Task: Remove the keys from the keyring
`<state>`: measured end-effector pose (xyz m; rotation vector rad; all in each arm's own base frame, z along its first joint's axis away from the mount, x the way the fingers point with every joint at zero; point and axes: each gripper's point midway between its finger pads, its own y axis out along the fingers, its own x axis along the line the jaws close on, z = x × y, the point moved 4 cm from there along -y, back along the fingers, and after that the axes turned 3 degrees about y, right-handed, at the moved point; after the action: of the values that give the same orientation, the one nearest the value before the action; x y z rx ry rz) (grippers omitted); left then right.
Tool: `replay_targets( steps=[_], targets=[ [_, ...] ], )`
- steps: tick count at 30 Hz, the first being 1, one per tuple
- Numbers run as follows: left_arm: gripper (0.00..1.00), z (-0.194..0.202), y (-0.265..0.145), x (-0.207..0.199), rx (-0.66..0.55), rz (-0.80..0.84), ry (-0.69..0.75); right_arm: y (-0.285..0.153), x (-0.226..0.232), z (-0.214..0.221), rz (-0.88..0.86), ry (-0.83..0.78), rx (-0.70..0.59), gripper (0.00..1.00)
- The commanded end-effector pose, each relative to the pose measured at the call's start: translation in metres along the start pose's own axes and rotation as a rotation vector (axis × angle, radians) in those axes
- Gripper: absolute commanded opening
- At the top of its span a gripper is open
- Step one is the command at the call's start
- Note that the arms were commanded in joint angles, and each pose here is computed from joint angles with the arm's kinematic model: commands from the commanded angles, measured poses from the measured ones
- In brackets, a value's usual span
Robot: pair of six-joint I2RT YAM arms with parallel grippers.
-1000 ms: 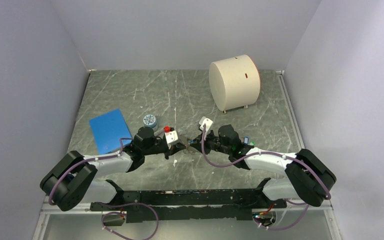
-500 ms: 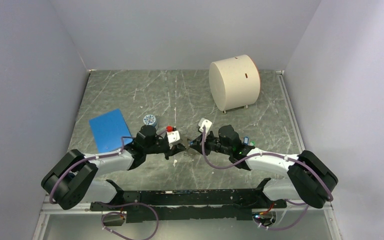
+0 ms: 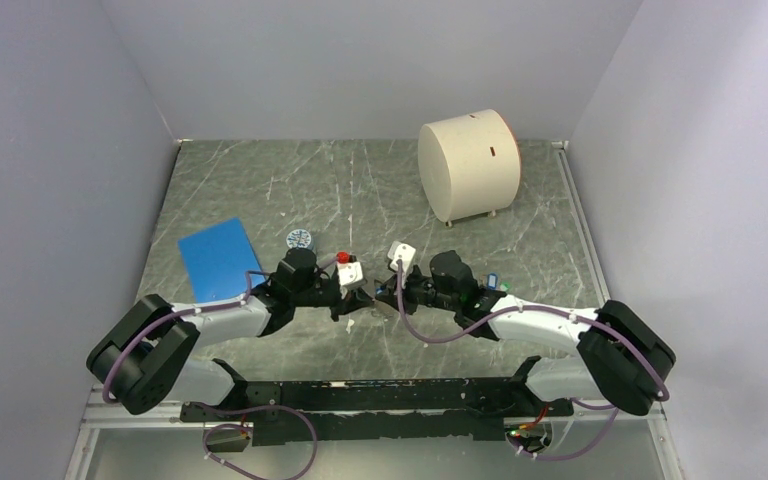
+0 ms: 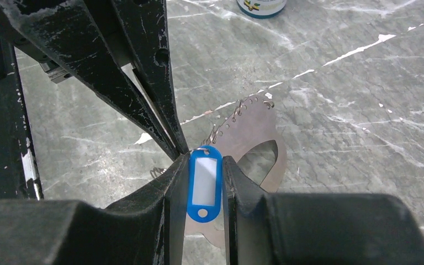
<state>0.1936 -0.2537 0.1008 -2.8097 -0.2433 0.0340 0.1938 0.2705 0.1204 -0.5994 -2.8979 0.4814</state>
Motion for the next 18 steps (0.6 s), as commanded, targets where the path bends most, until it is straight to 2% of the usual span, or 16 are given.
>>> replay_targets(
  steps=[1, 5, 14, 16, 18],
  targets=[
    [0.06, -0.017, 0.006, 0.000, -0.049, 0.051, 0.040, 0.007, 0.004, -0.022, -0.047, -0.041, -0.042, 0.00],
    [0.13, -0.015, 0.005, 0.004, -0.040, 0.017, 0.038, 0.009, 0.003, -0.019, -0.037, -0.029, -0.036, 0.00],
    [0.27, -0.017, -0.014, 0.024, -0.050, -0.236, 0.039, 0.011, -0.004, -0.018, 0.014, 0.006, -0.003, 0.00],
    [0.38, -0.020, -0.019, 0.026, -0.056, -0.273, 0.030, 0.011, -0.004, -0.021, 0.018, 0.012, 0.002, 0.00],
    [0.40, -0.023, -0.025, 0.027, -0.064, -0.307, 0.017, 0.010, -0.005, -0.024, 0.026, 0.021, 0.001, 0.00]
  ],
)
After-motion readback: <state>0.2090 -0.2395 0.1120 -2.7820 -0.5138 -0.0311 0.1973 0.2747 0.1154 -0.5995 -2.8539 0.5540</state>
